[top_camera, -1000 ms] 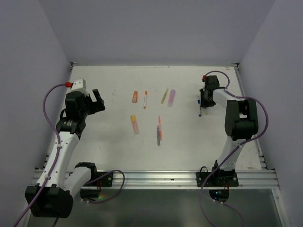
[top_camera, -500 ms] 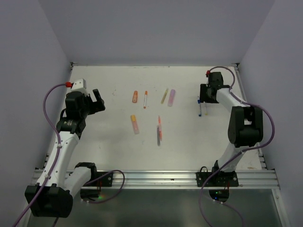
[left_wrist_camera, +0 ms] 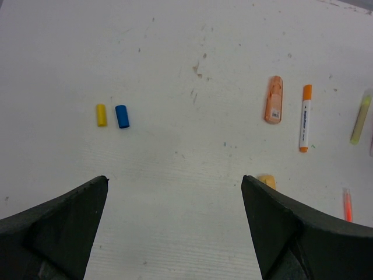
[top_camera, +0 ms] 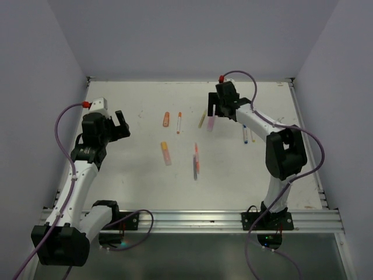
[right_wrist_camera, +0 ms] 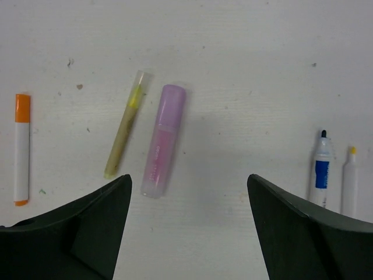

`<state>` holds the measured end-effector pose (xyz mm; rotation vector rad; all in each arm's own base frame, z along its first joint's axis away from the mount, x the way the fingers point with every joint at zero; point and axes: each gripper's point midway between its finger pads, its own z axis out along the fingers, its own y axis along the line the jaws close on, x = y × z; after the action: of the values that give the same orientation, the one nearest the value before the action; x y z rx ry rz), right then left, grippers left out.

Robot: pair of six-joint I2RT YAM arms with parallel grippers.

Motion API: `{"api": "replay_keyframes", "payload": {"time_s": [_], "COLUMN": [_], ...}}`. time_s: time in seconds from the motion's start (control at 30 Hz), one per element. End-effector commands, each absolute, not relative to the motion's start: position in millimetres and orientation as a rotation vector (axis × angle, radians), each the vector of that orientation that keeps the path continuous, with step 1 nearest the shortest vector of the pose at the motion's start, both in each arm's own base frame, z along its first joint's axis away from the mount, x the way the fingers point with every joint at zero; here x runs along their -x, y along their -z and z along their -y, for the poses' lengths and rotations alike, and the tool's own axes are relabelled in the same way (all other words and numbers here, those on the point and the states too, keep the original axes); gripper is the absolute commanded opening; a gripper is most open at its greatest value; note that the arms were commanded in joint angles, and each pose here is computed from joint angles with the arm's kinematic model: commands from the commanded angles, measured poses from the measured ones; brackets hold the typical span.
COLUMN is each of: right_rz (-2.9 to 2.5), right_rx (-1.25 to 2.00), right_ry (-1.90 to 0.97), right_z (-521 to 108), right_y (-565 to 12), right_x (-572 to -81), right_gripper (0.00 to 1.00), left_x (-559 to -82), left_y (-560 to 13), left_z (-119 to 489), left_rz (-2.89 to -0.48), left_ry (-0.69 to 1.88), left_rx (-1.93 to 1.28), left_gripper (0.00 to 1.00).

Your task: Open the pen caps

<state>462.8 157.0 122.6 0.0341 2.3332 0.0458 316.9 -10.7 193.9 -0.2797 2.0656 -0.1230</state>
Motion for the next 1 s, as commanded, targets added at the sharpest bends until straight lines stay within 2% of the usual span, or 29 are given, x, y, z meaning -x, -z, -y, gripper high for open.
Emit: {"api": "replay_keyframes", "payload": {"time_s": [0.0,0.37,0.6,0.73,0.83,0.87,0.9,0.97], "right_rz": [-2.319,-2.365,-2.401,-2.423,-2.411,-2.385,-2.346,-2.338], "right_rx": [-0.152,-0.188,-0.197,-0.171,-0.133,-0.123,-0.106,-0.06], "right_ry": [-0.018,-0.003,0.033,0.037,0.048,0.021,-0.009,-0.05], "right_z": [-165.7,-189.1,-184.4,-180.0,-172.7,-174.8,-176.1,-180.7], "right_y": [-109.7,-56.2,-29.8,-23.0,-31.4,-36.8,-57.2,-62.5], "right_x": [-479.9,-488.7,-483.7,-471.2,-457.6,-457.4,-455.0,-438.8], "right_gripper": [0.82,0.65,0.48,0.28,0.15,0.08,0.06,0.01], "left_x": [-323.4,-325.4,-327.8,-328.6,-329.5,-327.9,-327.9,-327.5], "left_y": [-200.3,-195.7,-193.8,-193.2,-195.9,-198.9,-199.5,-203.9], "left_z": [12.0,16.3,20.0,24.6,37.7,51.2,57.7,74.4], "left_rz": [-2.032,-2.047,-2.053,-2.05,-2.038,-2.03,-2.024,-2.004], "left_ry": [0.121,0.148,0.209,0.241,0.318,0.397,0.439,0.542], "left_rx": [0.253,0.245,0.244,0.226,0.172,0.121,0.102,0.063], "left_gripper": [1.0,1.0,1.0,1.0,1.0,1.0,1.0,1.0]}}
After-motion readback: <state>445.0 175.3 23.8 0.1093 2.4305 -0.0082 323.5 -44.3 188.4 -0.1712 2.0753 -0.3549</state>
